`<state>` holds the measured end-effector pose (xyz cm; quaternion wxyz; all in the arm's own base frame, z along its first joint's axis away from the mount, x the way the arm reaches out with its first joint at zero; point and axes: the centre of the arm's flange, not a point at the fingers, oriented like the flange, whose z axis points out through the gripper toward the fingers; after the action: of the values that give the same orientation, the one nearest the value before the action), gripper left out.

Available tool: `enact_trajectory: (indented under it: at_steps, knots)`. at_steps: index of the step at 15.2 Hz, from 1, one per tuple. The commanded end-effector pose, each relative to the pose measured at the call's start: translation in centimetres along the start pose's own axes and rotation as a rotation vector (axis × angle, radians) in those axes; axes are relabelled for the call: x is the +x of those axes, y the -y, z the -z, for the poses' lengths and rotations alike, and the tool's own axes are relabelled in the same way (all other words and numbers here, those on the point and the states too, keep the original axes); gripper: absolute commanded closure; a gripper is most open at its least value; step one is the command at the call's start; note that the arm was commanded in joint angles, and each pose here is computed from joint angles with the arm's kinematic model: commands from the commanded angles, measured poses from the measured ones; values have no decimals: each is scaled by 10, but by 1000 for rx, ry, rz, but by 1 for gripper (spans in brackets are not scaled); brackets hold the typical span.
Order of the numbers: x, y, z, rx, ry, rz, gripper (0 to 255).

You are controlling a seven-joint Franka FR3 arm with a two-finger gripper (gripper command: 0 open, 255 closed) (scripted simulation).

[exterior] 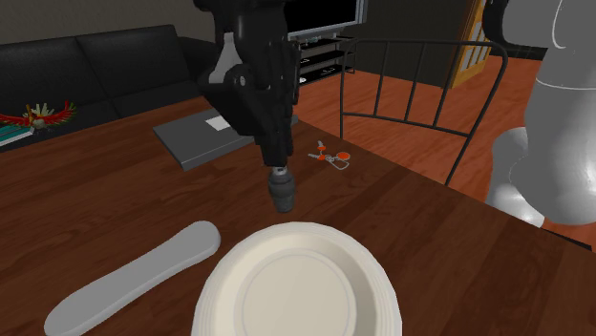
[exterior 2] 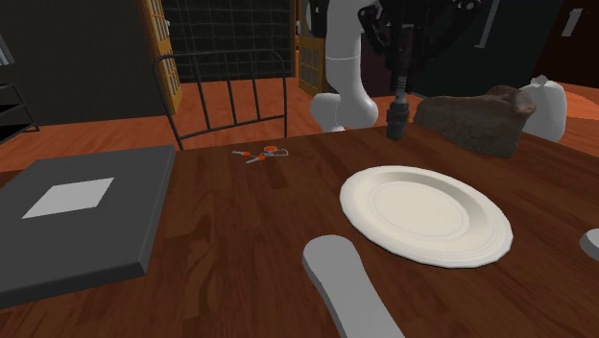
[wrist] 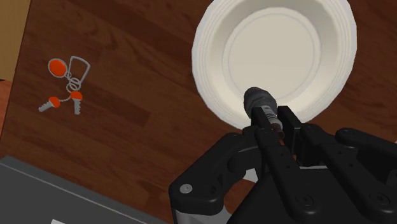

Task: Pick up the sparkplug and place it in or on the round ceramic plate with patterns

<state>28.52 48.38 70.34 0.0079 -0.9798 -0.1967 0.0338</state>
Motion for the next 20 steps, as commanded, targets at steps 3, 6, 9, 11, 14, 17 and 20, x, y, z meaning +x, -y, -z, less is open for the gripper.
enact_trajectory:
  at_steps: [3, 6, 9, 11, 14, 17, 20]
  knots:
    - [-22, 52, 6, 0, 0, -2, 255]
    - [-21, 52, -10, 0, 0, -2, 255]
    - [-20, 52, -26, 0, 0, -2, 255]
    - [-20, 51, -37, 0, 0, -2, 255]
    - [-19, 51, -52, 0, 0, -2, 255]
    - [-18, 50, -68, 0, 0, -2, 255]
    - [-17, 50, -84, 0, 0, -2, 255]
